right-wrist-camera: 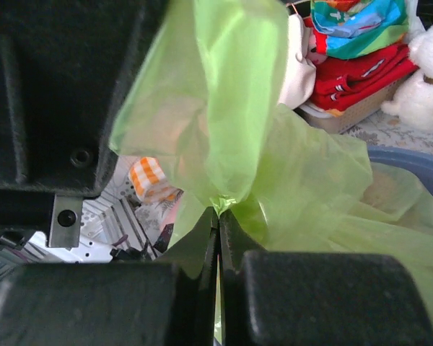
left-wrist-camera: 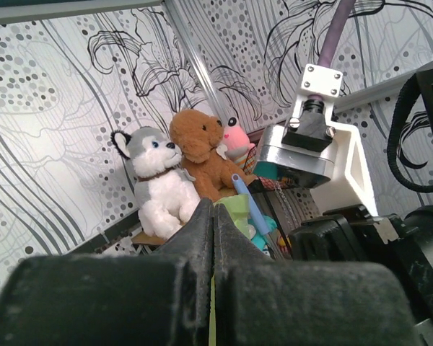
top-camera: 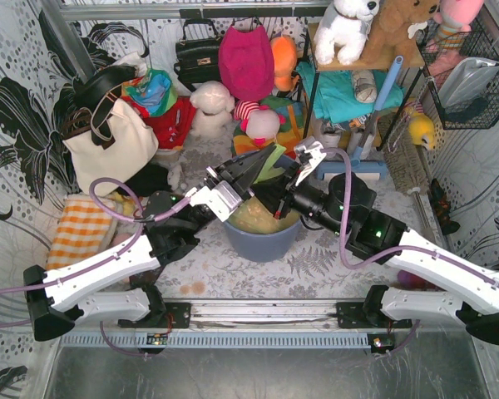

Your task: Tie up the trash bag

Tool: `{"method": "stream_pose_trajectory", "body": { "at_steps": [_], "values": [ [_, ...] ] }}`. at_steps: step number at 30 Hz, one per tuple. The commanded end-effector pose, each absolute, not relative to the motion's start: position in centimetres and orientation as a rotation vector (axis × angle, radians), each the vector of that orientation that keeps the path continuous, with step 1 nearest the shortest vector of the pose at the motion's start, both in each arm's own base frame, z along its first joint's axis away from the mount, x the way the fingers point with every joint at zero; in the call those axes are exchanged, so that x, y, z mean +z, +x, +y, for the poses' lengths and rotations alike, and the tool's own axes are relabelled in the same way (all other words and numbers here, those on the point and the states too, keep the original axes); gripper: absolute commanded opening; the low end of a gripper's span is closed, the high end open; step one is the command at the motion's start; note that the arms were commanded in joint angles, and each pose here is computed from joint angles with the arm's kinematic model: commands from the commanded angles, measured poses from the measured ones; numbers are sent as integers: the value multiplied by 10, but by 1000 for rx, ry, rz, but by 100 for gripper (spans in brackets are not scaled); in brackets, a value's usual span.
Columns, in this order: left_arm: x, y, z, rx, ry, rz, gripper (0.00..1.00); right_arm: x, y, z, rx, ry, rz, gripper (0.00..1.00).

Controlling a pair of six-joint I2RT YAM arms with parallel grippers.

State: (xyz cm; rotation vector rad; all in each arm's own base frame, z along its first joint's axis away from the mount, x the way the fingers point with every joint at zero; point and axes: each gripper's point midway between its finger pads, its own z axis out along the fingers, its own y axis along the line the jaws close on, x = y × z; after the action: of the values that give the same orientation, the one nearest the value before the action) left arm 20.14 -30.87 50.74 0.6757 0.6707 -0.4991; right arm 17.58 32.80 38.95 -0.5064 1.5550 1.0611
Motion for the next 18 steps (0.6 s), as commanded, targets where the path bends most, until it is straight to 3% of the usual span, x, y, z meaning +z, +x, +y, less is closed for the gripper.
{"method": "stream_pose_trajectory", "body": {
  "at_steps": [1,18],
  "values": [
    [517,199,-295,-496,635,666,0,411,176,335,1147,-447,1462,0],
    [516,198,-297,-536,654,723,2,406,201,342,1175,-248,1370,0]
  ]
}}
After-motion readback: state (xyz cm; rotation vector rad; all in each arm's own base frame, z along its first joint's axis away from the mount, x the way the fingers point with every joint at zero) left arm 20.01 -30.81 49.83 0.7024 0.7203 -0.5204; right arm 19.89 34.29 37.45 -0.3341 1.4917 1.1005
